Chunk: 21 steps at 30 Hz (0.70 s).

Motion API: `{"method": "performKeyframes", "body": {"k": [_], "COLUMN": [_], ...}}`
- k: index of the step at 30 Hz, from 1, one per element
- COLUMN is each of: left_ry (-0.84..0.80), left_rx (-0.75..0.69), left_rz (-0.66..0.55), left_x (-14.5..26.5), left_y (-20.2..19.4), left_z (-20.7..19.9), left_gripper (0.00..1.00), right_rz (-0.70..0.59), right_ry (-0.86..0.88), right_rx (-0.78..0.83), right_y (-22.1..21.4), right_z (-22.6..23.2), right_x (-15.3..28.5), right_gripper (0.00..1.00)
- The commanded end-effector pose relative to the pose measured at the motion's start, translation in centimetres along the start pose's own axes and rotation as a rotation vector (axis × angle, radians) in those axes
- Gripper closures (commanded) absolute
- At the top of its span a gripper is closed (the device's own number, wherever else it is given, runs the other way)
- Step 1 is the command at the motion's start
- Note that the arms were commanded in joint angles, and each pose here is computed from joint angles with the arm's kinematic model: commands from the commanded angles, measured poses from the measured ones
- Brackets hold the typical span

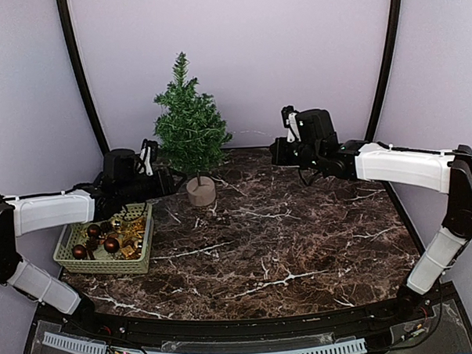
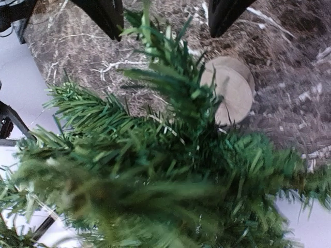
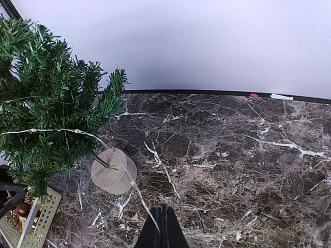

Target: Decorate the small christmas tree

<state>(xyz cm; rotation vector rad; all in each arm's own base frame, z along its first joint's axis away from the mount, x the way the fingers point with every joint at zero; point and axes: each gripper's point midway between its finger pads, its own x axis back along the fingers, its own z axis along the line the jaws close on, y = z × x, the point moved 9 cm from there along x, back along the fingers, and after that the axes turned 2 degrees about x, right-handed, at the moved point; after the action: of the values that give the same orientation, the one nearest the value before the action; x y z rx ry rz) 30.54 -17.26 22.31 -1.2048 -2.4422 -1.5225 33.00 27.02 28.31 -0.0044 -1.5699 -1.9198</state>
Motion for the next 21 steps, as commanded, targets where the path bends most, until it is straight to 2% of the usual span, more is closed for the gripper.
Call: {"method": "performKeyframes", "body": {"k": [1, 3, 4, 5, 6, 8, 15, 21], "left_ry": [0.005, 0.013, 0.016, 0.023, 0.021, 0.026, 0.066, 0.079], "left_rx": [-0.03, -0.04, -0.044, -0.051, -0.055, -0.068, -0.091, -0.111], "left_rz": [-0.126, -0.126, -0.124, -0.111, -0.106, -0.093, -0.075, -0.043], "left_x": [0.4, 0.3, 0.2, 0.1, 0.1, 0.5, 3.7, 5.7], "left_y": [2.6, 2.6, 2.7, 2.5, 2.5, 2.4, 0.6, -0.2], "left_z": [-1.0, -0.9, -0.9, -0.8, -0.9, -0.9, -0.5, 0.2], "left_gripper": [0.47, 0.59, 0.73, 0.8, 0.92, 0.99, 1.0, 1.0], "right_rz": [-0.053, -0.049, -0.046, -0.048, -0.053, -0.04, 0.003, 0.093], "right_ry": [-0.004, -0.006, -0.007, -0.008, -0.005, -0.007, 0.092, 0.247], "right_rx": [-0.015, -0.012, -0.012, -0.011, -0.011, -0.008, 0.01, 0.021], "right_y": [1.2, 1.2, 1.2, 1.3, 1.5, 1.4, 0.8, -0.1], "right_z": [-0.1, -0.1, -0.1, -0.1, -0.1, -0.1, 0.6, 2.4], "right_x": [0.9, 0.9, 0.9, 1.0, 1.2, 1.8, 5.4, 8.1], "right_gripper": [1.0, 1.0, 1.0, 1.0, 1.0, 1.0, 1.0, 1.0]}}
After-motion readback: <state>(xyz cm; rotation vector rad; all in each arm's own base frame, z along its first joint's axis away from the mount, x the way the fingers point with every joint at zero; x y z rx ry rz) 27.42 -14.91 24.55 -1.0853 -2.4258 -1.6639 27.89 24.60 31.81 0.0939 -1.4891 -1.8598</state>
